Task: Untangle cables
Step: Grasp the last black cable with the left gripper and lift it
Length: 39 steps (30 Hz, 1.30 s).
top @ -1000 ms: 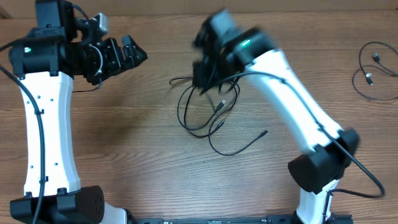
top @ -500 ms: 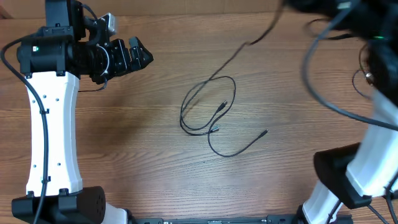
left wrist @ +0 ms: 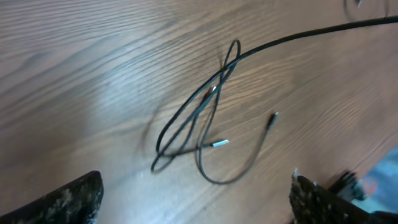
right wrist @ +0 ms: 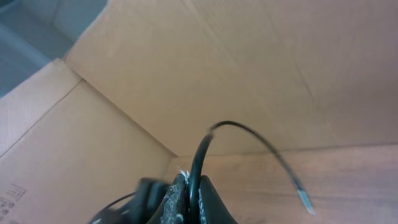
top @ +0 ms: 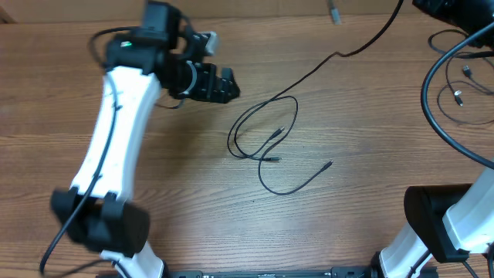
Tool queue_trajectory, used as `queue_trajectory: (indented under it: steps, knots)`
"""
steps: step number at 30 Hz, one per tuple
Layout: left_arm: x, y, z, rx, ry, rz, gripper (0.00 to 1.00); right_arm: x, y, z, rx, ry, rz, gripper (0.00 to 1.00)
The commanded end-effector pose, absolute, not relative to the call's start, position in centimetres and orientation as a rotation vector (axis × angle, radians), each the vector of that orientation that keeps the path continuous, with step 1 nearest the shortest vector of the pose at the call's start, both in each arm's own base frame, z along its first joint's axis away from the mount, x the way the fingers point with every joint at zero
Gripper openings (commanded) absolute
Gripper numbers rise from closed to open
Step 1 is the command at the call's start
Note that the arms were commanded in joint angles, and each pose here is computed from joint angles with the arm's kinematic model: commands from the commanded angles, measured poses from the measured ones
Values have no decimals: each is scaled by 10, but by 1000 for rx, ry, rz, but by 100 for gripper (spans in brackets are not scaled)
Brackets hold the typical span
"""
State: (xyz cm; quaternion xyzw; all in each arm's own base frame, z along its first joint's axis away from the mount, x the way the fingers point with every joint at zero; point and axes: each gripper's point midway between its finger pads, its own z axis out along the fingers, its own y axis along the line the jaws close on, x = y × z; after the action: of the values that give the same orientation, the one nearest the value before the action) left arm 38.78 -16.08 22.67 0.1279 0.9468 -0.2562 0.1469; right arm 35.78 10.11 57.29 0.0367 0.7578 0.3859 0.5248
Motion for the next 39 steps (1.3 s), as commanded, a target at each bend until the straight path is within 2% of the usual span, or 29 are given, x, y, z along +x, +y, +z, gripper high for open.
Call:
queue_trajectory:
  steps: [1,7,10,12,13,14,16,17,18,22,25,29,33,36,39]
  knots:
    - [398,-189,176,582,2761,-737,92,345,102,577,53,1804,918,4]
    - [414,-203,122,583,2825,-794,88,343,102,566,47,1851,898,4]
    - [406,-207,101,594,2881,-866,80,343,100,563,63,1859,886,4]
    - [401,-209,94,621,2899,-903,71,344,98,563,69,1859,878,4]
    - [399,-210,91,628,2909,-915,63,344,98,563,69,1858,878,4]
    - [399,-209,92,627,2907,-918,61,344,98,563,70,1858,877,4]
    - [401,-209,93,626,2901,-917,49,345,98,563,68,1858,873,4]
    - [401,-208,93,622,2901,-917,31,344,98,562,64,1860,870,4]
    - [401,-207,93,619,2901,-915,6,344,98,561,59,1864,865,4]
    - [401,-200,99,585,2924,-918,4,347,92,555,96,1884,825,4]
    - [405,-189,122,544,2928,-911,4,350,90,566,82,1835,814,4]
    - [411,-165,206,455,2826,-896,4,352,81,602,69,1683,783,4]
    - [393,-151,268,461,2747,-805,4,358,56,630,186,1556,781,4]
    - [380,-133,281,438,2772,-656,4,362,26,642,321,1478,766,4]
    - [378,-103,281,279,2830,-430,4,365,-16,644,482,1413,683,4]
